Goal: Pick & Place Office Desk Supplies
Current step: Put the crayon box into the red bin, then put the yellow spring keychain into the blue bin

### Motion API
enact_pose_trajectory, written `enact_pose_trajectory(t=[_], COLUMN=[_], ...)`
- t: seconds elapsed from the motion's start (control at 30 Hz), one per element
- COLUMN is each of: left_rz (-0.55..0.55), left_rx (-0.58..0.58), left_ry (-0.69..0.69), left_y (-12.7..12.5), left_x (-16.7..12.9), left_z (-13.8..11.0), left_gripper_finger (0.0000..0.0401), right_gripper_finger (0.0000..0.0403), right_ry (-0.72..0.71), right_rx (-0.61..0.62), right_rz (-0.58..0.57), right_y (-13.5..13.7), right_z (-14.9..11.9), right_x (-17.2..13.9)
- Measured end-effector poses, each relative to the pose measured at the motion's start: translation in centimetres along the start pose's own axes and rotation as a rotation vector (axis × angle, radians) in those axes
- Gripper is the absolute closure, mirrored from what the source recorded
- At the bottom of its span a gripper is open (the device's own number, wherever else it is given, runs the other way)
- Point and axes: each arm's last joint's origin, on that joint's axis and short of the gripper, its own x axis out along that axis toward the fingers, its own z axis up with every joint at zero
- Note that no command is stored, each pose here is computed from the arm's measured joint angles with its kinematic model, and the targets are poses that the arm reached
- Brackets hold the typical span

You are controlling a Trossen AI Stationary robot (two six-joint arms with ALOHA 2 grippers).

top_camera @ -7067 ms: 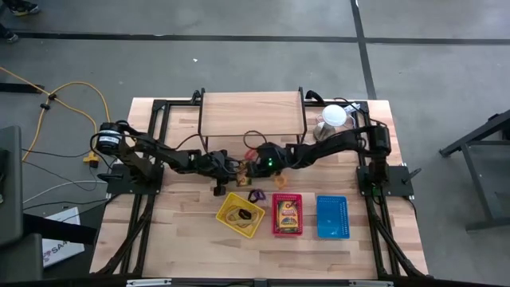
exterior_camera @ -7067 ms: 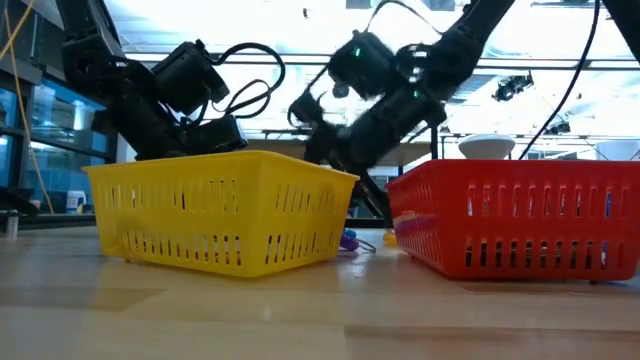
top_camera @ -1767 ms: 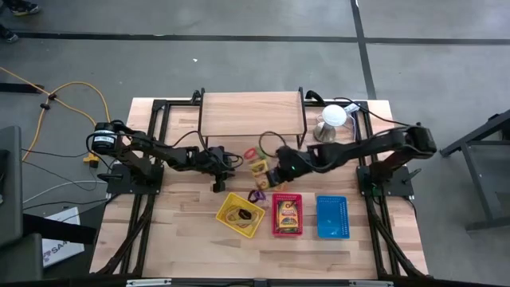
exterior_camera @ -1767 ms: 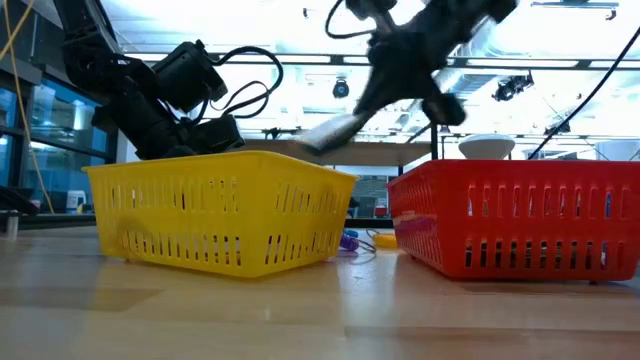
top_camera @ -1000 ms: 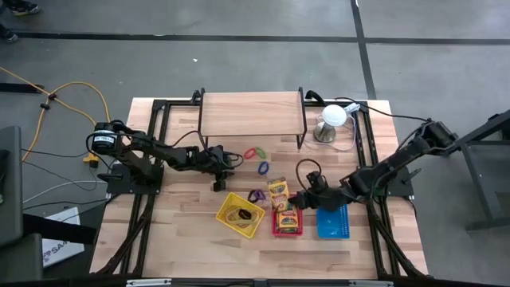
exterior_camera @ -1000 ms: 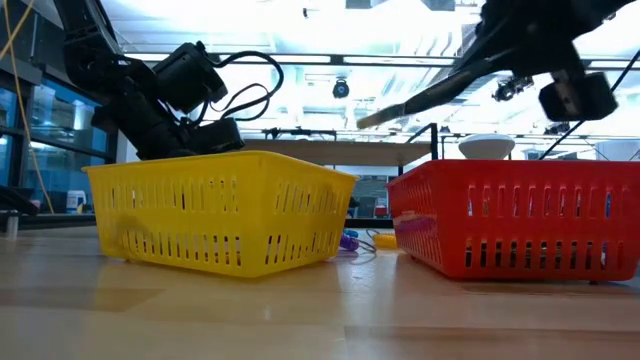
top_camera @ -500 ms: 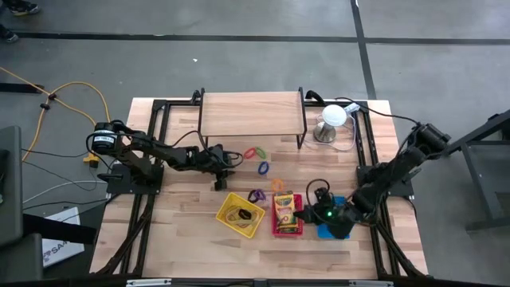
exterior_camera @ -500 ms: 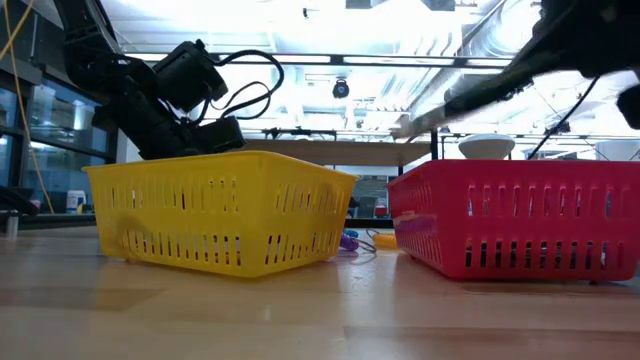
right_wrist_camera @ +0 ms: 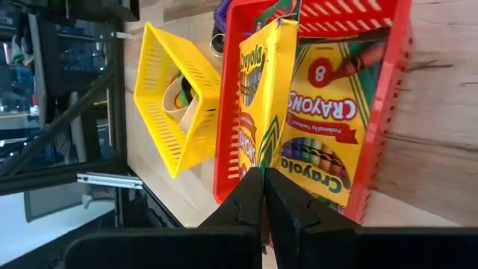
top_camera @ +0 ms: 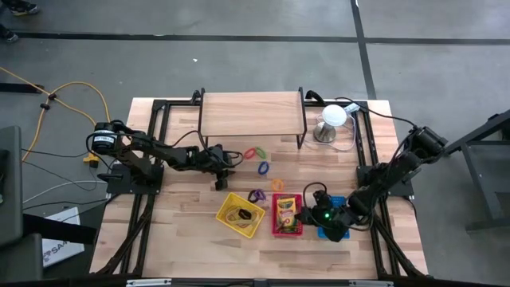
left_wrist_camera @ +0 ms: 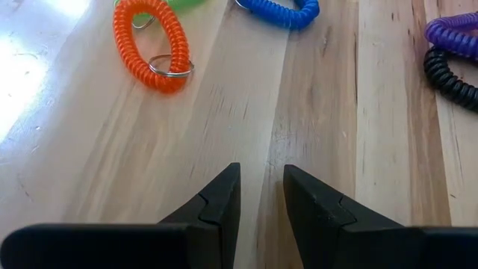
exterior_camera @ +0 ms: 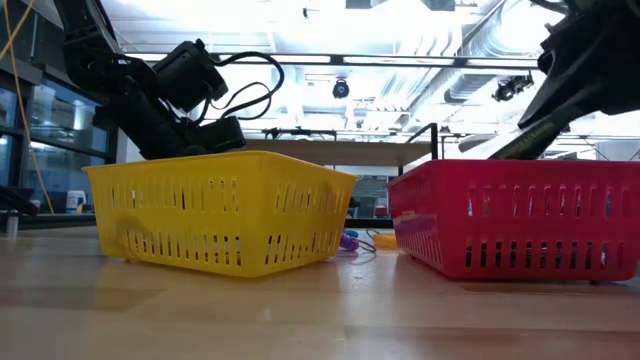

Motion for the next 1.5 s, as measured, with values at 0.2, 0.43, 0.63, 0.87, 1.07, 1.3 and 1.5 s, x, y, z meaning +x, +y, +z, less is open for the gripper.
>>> enact_pose_trajectory(t=[0.2,0.43,0.63,0.87,1.07,1.3,1.5], left_rz=[0.000,0.000,-0.001,-0.001,-0.001,-0.001,-0.001], left_rx=[-0.001,-0.002,-0.002,-0.001,-0.001,-0.001,-0.018], left_ry=[0.001,0.000,0.001,0.001,0.002,0.002,0.003], left_y=[0.00,0.00,0.00,0.00,0.00,0.00,0.00], left_x=[0.00,0.00,0.00,0.00,0.00,0.00,0.00], left_z=[-0.01,-0.01,-0.02,-0.02,-0.02,-0.03,-0.05], left_gripper_finger=[0.0302,0.0302,0.0302,0.0302,0.0302,0.0302,0.0302], right_gripper_finger=[0.0399,0.0399,0.0399,0.0363,0.0307,0.0278,0.0279], right_ry=[0.019,0.042,0.036,0.015,0.011,0.015,0.018], right_rx=[0.004,0.001,-0.022,-0.050,-0.050,-0.045,-0.043], right_rz=[-0.009,-0.022,-0.021,-0.023,-0.024,-0.015,-0.011], right_y=[-0.02,-0.06,0.00,0.27,0.33,0.42,0.45], right_z=[-0.06,-0.11,0.03,0.66,0.79,0.75,0.70], right_x=[0.00,0.00,0.10,0.51,0.60,0.60,0.59])
